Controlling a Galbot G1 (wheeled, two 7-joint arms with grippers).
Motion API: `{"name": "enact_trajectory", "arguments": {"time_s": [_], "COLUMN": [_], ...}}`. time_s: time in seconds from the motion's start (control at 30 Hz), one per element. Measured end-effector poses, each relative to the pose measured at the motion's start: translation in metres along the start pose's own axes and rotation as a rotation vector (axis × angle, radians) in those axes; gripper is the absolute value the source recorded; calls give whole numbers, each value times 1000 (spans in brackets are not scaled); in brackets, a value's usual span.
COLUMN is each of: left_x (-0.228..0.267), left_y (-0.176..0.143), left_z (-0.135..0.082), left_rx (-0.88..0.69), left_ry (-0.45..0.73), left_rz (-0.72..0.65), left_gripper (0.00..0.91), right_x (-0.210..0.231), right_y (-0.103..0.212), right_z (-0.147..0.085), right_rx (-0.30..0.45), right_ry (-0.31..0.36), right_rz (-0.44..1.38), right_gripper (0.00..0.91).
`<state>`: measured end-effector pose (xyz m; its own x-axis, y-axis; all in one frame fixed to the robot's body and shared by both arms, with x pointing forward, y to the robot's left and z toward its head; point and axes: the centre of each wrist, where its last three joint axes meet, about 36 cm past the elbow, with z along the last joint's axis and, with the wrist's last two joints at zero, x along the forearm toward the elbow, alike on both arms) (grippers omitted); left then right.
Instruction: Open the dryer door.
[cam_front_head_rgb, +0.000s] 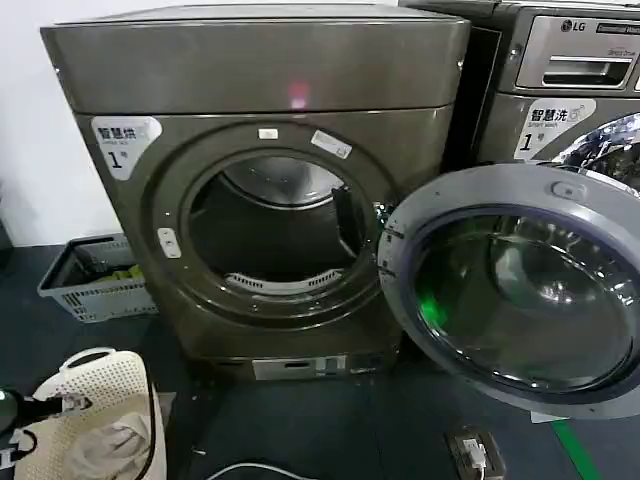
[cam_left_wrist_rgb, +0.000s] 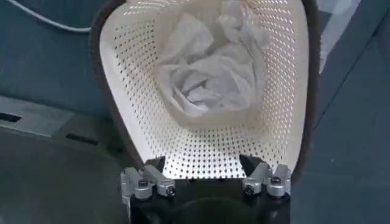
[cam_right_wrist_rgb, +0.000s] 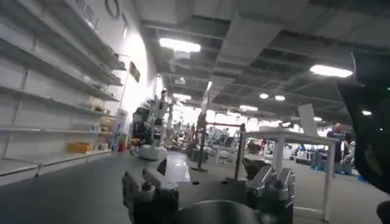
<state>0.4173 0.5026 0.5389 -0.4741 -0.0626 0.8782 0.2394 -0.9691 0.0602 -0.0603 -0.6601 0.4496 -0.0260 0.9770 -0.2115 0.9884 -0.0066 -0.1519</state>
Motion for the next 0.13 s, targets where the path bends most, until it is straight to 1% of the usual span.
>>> {"name": "enact_trajectory", "arguments": {"time_s": [0.13], "left_x": [-1], "left_y": [-1], "left_z": [0], "left_rx": [-4], "left_ry": [1], "left_rz": [9], "left_gripper": [907], "right_x": [1], "right_y": [0], "right_z": [1], "right_rx": [0], "right_ry": [-2], "right_rz": [-3], "right_gripper": [907]}}
